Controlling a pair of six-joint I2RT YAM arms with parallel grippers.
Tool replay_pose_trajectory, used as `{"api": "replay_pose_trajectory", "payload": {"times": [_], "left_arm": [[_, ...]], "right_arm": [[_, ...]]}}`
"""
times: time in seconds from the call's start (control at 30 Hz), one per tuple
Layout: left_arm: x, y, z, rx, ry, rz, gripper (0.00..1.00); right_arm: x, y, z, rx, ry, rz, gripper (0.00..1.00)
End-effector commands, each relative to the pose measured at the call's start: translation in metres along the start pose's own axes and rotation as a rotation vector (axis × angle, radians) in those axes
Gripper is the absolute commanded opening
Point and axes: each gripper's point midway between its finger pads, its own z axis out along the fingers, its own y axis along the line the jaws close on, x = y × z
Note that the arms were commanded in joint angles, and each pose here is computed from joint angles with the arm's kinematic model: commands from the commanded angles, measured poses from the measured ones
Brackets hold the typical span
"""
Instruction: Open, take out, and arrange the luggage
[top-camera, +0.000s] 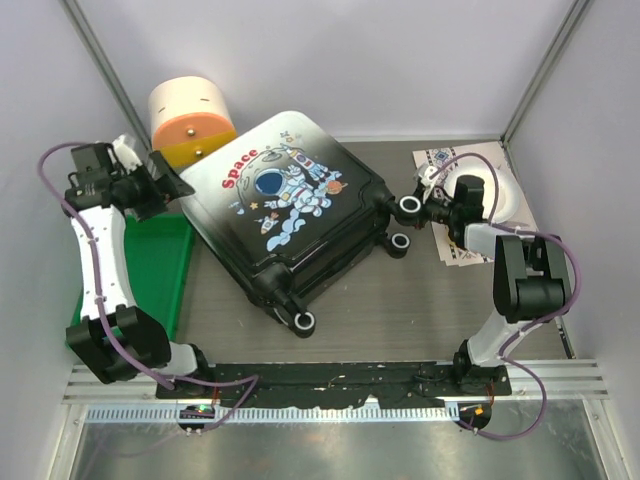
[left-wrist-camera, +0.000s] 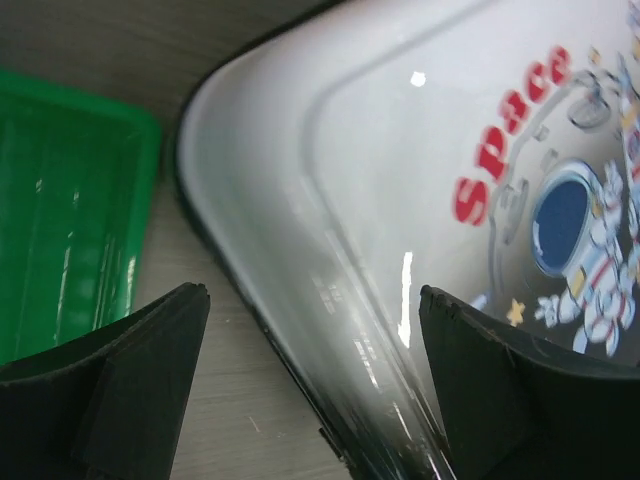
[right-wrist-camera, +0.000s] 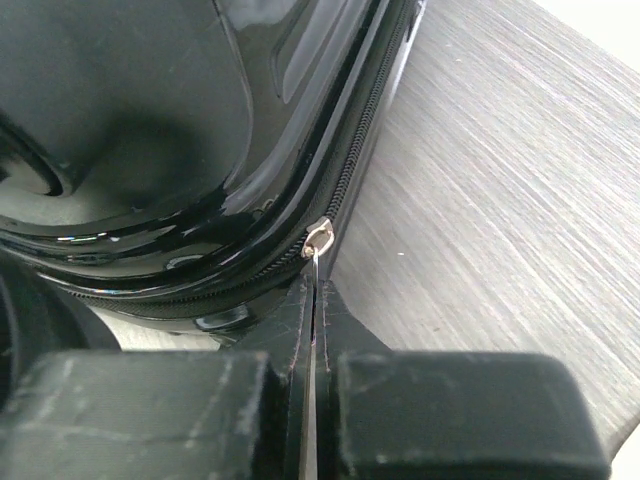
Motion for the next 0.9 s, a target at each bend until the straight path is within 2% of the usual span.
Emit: {"api": "replay_pose_trajectory", "payload": {"times": [0.0,0.13,0.17,0.3,0.33,0.4,0.43,0.5,0.53,0.6,0.63,0.77,0.87], "left_arm": [[-0.025,0.022,-0.019,-0.041,-0.162,-0.146,0.93],[-0.016,0.013,0.015,0.092,-0.072,-0.176,1.0],[-0.01,0.004,0.033,0.12,-0.017,-0.157,1.0],[0.0,-0.029,0.079,0.192,0.082,-0.007,1.0],[-0.008,-0.041,0.083,0.215,0.081,0.029,0.96],[0.008,-0.057,0.112,0.254,0.173,0.081,0.91],[0.003,-0.067,0.113,0.267,0.183,0.144,0.85],[0.023,-0.078,0.14,0.289,0.279,0.197,0.79],[0.021,-0.085,0.141,0.307,0.292,0.248,0.73],[0.036,-0.088,0.156,0.308,0.373,0.279,0.69],[0.026,-0.097,0.155,0.323,0.347,0.364,0.69],[0.041,-0.122,0.154,0.34,0.383,0.575,0.7],[0.054,-0.129,0.143,0.355,0.421,0.655,0.69]], "right_arm": [[-0.004,0.064,0.002,-0.153,0.024,-0.104,0.01],[0.006,0.084,-0.011,-0.194,0.076,-0.14,0.01],[0.006,0.087,-0.014,-0.201,0.084,-0.154,0.01],[0.005,0.109,-0.029,-0.239,0.102,-0.185,0.01],[0.009,0.116,-0.033,-0.252,0.112,-0.179,0.01],[0.008,0.131,-0.044,-0.267,0.126,-0.171,0.01],[0.014,0.138,-0.048,-0.275,0.136,-0.187,0.01],[0.021,0.152,-0.058,-0.287,0.157,-0.179,0.01],[0.022,0.16,-0.064,-0.282,0.155,-0.18,0.01],[0.025,0.17,-0.069,-0.291,0.163,-0.169,0.01],[0.026,0.176,-0.073,-0.286,0.163,-0.165,0.01],[0.021,0.173,-0.071,-0.218,0.145,-0.156,0.01],[0.015,0.164,-0.068,-0.149,0.131,-0.144,0.01]]}}
